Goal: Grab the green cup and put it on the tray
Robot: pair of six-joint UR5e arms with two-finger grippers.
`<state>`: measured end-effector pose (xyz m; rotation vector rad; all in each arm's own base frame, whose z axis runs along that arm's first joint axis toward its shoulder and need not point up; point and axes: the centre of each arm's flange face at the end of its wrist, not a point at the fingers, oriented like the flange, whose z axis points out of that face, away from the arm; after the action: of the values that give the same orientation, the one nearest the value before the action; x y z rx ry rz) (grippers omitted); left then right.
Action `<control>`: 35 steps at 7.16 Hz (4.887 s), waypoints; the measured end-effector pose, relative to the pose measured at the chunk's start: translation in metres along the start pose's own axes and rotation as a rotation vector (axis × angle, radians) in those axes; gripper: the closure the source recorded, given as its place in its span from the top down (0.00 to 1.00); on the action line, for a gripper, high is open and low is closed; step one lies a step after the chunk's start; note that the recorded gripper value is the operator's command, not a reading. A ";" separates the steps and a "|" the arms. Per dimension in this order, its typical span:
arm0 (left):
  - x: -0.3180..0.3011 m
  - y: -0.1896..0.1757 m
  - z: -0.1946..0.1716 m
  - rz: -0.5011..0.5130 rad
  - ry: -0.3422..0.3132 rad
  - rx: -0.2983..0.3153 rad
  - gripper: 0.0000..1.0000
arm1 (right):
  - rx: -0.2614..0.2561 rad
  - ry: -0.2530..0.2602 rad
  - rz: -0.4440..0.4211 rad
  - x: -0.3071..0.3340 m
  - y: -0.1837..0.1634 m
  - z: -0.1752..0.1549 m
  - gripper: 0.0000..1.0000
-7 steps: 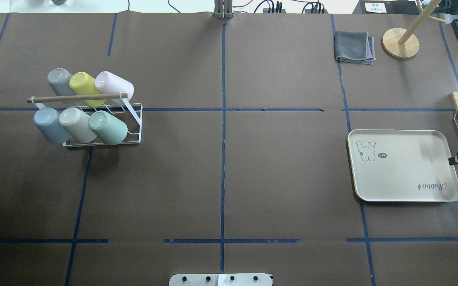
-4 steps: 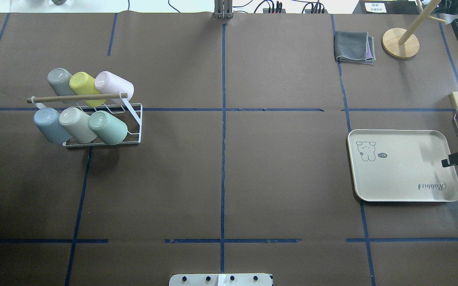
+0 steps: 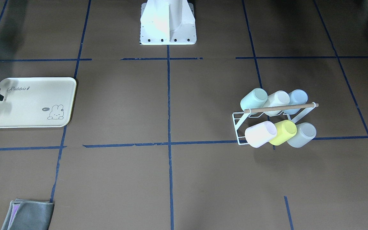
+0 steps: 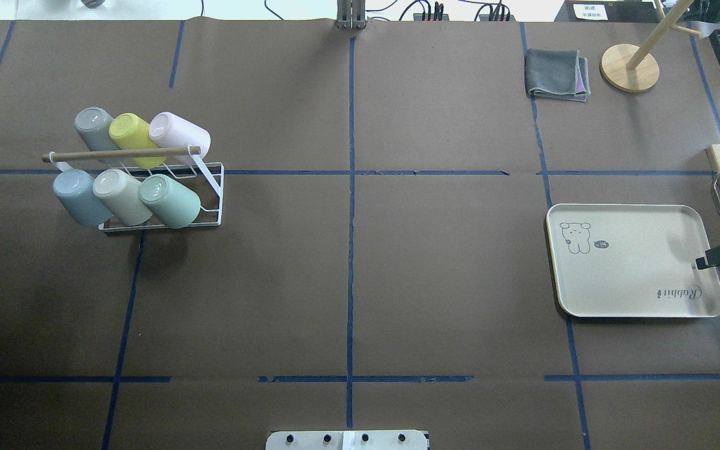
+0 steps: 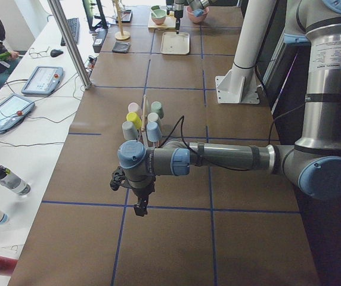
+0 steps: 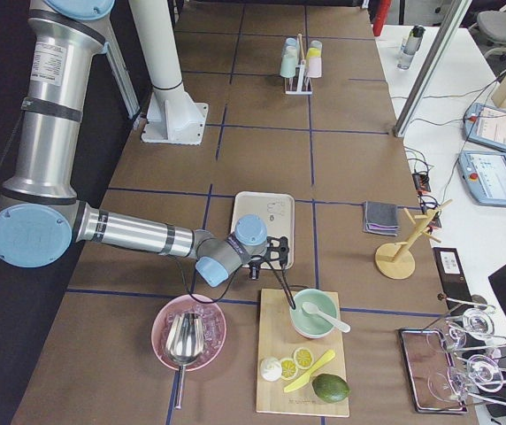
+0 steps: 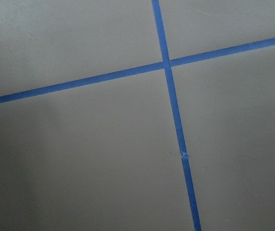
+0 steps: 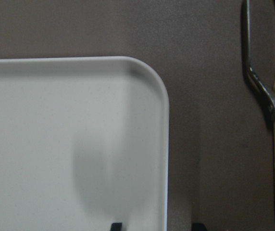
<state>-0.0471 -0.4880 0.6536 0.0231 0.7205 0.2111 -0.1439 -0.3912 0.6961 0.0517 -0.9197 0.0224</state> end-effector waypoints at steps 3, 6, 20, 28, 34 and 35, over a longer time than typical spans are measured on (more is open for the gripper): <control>0.001 0.000 -0.001 0.002 0.000 0.001 1.00 | 0.000 0.000 -0.005 0.000 0.000 0.000 0.00; 0.001 0.000 -0.001 0.002 0.000 0.002 1.00 | -0.004 -0.022 -0.012 -0.010 -0.002 -0.004 0.00; 0.000 0.003 0.001 -0.001 0.000 -0.002 1.00 | 0.028 -0.103 0.047 -0.495 -0.014 0.051 0.00; -0.001 0.003 0.003 -0.002 0.001 -0.006 1.00 | 0.035 -0.067 0.038 -0.498 0.001 0.075 1.00; 0.001 0.001 0.000 0.006 -0.001 0.003 1.00 | -0.011 0.053 -0.048 -0.377 -0.103 -0.034 1.00; 0.002 0.000 -0.002 0.009 -0.003 0.009 1.00 | -0.026 0.098 -0.115 -0.322 -0.113 -0.062 1.00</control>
<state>-0.0465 -0.4878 0.6504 0.0355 0.7184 0.2167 -0.2850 -0.4994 0.3987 0.0786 -0.8180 -0.0934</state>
